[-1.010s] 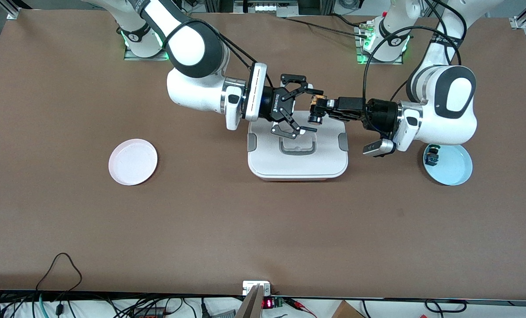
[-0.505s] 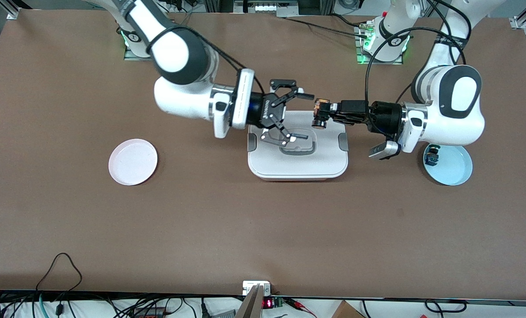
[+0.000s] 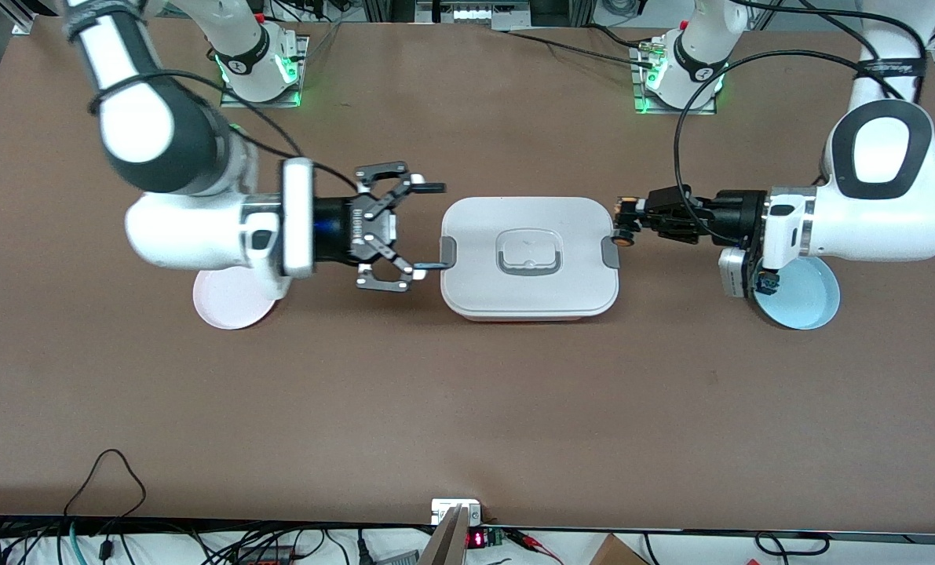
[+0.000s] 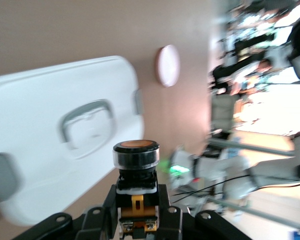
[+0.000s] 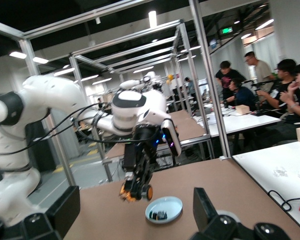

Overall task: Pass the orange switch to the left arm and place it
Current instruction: 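Carry the switch to the blue plate while the right gripper retreats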

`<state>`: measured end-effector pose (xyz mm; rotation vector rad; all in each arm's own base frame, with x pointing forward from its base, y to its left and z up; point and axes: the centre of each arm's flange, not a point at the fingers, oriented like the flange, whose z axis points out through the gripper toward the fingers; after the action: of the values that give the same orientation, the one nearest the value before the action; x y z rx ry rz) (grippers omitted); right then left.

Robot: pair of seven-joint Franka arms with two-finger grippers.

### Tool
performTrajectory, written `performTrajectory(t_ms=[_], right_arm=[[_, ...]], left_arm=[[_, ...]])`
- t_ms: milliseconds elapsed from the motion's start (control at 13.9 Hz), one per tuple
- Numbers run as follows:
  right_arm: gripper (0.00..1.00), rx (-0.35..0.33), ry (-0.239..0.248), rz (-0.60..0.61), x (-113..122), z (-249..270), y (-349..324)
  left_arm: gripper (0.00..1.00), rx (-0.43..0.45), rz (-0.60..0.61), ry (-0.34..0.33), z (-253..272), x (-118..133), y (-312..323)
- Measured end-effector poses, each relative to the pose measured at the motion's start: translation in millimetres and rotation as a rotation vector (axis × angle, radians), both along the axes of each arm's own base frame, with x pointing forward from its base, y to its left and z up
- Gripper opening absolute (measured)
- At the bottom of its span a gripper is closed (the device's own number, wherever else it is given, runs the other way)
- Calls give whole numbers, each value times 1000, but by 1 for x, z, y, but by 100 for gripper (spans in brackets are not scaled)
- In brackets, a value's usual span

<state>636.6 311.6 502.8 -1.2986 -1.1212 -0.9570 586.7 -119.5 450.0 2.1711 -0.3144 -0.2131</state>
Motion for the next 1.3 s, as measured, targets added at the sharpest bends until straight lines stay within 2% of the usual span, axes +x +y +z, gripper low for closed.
performTrajectory(t_ms=[289, 361, 433, 649, 866, 938, 1155, 1299], right_arm=[[100, -128, -52, 102, 6, 20, -99], [100, -177, -41, 129, 4, 23, -122], [100, -237, -7, 159, -2, 27, -145], [100, -506, 116, 198, -26, 43, -215], [100, -814, 244, 126, -47, 52, -285], [100, -910, 274, 107, -50, 49, -303], [100, -1147, 342, 54, -59, 48, -333], [100, -1303, 351, 15, -68, 62, -342]], left_arm=[[34, 304, -238, -150, -11, -1, 30], [34, 368, -302, -183, -14, -2, 38], [34, 430, -366, -217, -17, -1, 46], [34, 606, -568, -290, -25, 2, 73], [34, 725, -759, -332, -30, 6, 108], [34, 751, -811, -338, -31, 7, 124], [34, 779, -946, -394, -53, 8, 181], [34, 730, -1023, -455, -89, 3, 227]])
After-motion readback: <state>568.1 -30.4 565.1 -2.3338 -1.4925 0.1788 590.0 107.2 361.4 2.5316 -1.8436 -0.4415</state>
